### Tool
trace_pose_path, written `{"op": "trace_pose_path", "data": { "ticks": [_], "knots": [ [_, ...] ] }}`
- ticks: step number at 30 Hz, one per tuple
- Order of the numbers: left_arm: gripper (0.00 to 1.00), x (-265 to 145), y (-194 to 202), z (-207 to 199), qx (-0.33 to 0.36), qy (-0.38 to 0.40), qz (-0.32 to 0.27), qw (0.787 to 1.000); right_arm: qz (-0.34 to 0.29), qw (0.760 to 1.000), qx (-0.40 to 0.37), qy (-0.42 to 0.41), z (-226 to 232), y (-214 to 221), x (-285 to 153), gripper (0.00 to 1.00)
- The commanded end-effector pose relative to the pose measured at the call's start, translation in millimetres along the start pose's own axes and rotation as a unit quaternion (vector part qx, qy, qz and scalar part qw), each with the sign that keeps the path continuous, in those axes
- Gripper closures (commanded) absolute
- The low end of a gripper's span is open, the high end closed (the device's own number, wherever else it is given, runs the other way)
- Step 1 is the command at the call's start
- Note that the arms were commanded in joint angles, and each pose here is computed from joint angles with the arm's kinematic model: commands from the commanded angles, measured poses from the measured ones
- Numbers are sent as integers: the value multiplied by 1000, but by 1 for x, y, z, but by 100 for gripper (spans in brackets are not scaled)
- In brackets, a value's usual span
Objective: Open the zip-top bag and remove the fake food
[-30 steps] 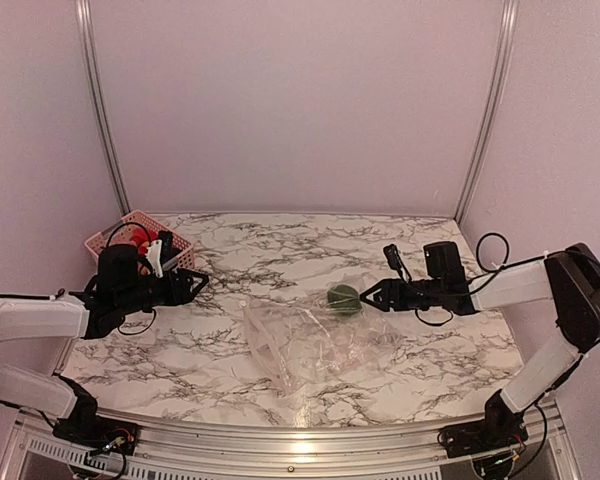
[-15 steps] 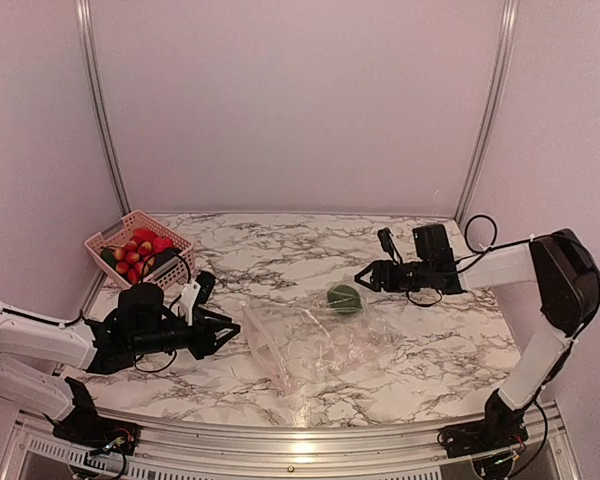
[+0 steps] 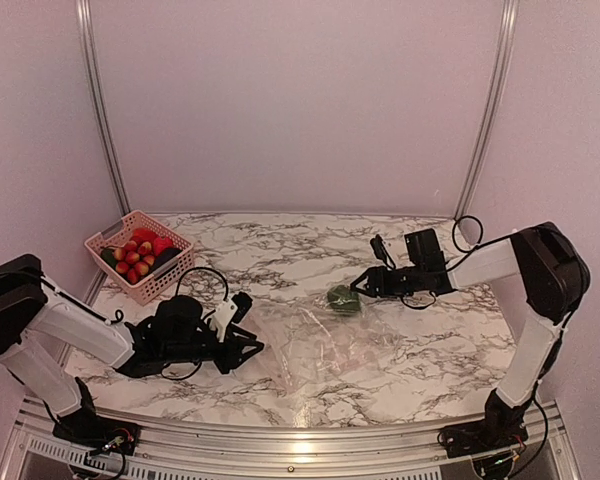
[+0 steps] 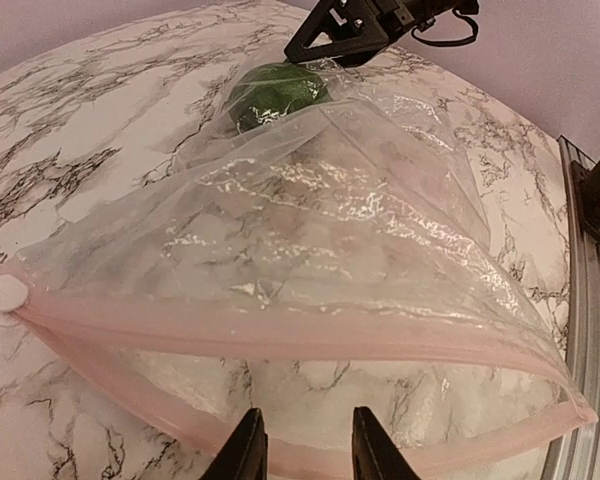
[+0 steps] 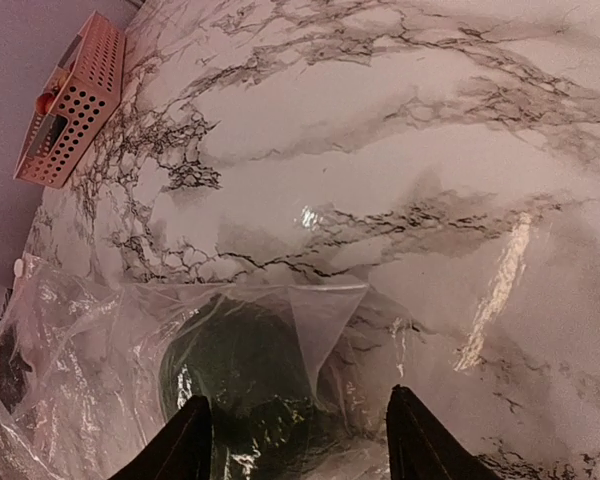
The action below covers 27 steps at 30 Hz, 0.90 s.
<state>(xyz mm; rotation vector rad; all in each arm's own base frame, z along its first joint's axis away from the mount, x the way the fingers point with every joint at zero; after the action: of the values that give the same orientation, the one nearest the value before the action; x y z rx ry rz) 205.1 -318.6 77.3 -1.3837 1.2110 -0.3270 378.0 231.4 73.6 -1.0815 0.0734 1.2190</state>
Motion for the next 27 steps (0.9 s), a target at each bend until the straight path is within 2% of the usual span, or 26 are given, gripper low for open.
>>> {"op": "trace_pose_path", "data": {
  "ticks": [1, 4, 7, 11, 14, 15, 21, 27],
  "knots": [
    [69, 16, -24, -9, 13, 21, -37, 999, 1, 1000, -3, -23, 0, -4, 9, 46],
    [68, 30, -29, -11, 11, 28, -38, 999, 7, 999, 2, -32, -1, 0, 15, 50],
    [68, 43, -31, -10, 7, 28, -39, 999, 12, 999, 4, -36, -3, 5, 20, 60],
    [65, 58, -34, -6, 2, 23, -51, 998, 17, 999, 7, -49, 2, 13, 23, 79],
    [62, 66, -31, -2, 3, 17, -60, 998, 17, 998, 0, -62, 14, 13, 20, 97],
    [61, 68, -31, -1, 3, 17, -65, 998, 14, 998, -4, -63, 19, 10, 18, 100],
    [54, 77, -31, 1, 14, 19, -86, 996, -15, 997, -31, -76, 52, -10, -5, 100],
    [44, 83, -20, 7, 21, 7, -79, 997, -24, 995, -45, -89, 68, -19, -19, 100]
  ]
}}
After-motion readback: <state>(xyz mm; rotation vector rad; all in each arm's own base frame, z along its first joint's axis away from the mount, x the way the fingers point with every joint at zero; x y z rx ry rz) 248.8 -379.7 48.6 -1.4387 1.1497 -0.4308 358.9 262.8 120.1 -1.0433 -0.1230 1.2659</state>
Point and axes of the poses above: each gripper's point midway between its finger pads, its own x axis out along the fingers, its own z axis along the line the jaws close on, y = z × x, the point moved 1 cm from there along -x, back along the fingers, and after that the axes turned 3 degrees about -x, right-handed, at the moved point
